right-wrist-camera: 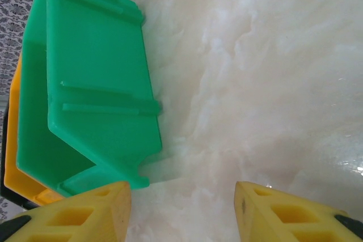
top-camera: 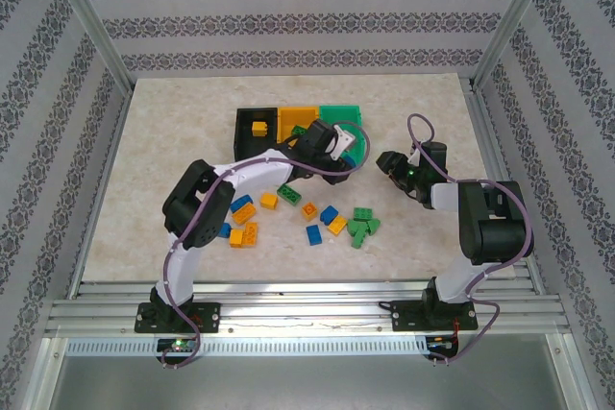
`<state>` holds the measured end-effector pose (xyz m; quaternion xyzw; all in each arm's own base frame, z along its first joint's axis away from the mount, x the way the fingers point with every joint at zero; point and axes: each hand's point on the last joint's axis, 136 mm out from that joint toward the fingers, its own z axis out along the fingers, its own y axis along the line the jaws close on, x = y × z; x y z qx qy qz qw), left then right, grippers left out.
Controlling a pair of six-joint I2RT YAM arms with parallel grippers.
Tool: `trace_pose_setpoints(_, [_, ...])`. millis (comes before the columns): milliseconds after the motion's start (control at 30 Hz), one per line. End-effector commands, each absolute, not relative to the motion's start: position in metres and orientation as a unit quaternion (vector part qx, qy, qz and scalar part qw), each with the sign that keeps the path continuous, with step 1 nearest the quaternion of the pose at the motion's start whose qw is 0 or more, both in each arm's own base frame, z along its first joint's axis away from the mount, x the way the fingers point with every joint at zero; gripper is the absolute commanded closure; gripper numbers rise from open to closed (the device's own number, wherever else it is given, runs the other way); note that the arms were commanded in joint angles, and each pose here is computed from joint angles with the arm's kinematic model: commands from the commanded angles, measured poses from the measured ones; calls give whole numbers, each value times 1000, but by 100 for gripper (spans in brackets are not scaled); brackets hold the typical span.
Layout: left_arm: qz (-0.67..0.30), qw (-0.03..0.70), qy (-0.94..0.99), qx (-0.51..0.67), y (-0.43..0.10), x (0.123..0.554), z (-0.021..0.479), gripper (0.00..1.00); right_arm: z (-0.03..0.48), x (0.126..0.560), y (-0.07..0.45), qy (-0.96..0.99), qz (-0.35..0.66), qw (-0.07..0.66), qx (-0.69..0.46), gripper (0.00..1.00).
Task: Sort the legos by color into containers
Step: Place the lego in the container.
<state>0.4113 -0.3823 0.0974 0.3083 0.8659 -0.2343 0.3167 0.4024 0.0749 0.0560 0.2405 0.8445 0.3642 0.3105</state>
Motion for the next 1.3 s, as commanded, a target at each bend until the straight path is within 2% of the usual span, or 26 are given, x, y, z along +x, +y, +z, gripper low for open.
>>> trace_pose_setpoints(0, [-235,354,863,274,-377,439,135,77,60,402,73,841,368,318,238,48])
trace_pose_setpoints(200, [-226,367,871,237,-369,471,151,74,59,403,73,841,367,318,239,48])
trace_pose_setpoints(233, [-214,365,875,233,-367,475,150,65,59,403,73,841,368,317,239,48])
trace_pose_setpoints(267, [-205,363,879,231,-366,478,152,60,59,403,73,841,368,317,238,48])
trace_pose_setpoints(367, [-197,355,885,229,-367,482,150,47,60,403,72,841,367,319,239,48])
trace_pose_setpoints(433, [-204,354,883,229,-369,480,151,43,60,403,73,841,367,318,238,48])
trace_pose_setpoints(900, [-215,372,877,213,-354,462,150,41,63,403,75,837,376,322,235,48])
trace_pose_setpoints(1133, [-251,354,870,235,-360,439,143,41,65,402,76,835,377,327,232,48])
trace_pose_setpoints(1267, [-257,338,862,276,-370,412,131,41,64,403,76,835,379,324,233,48])
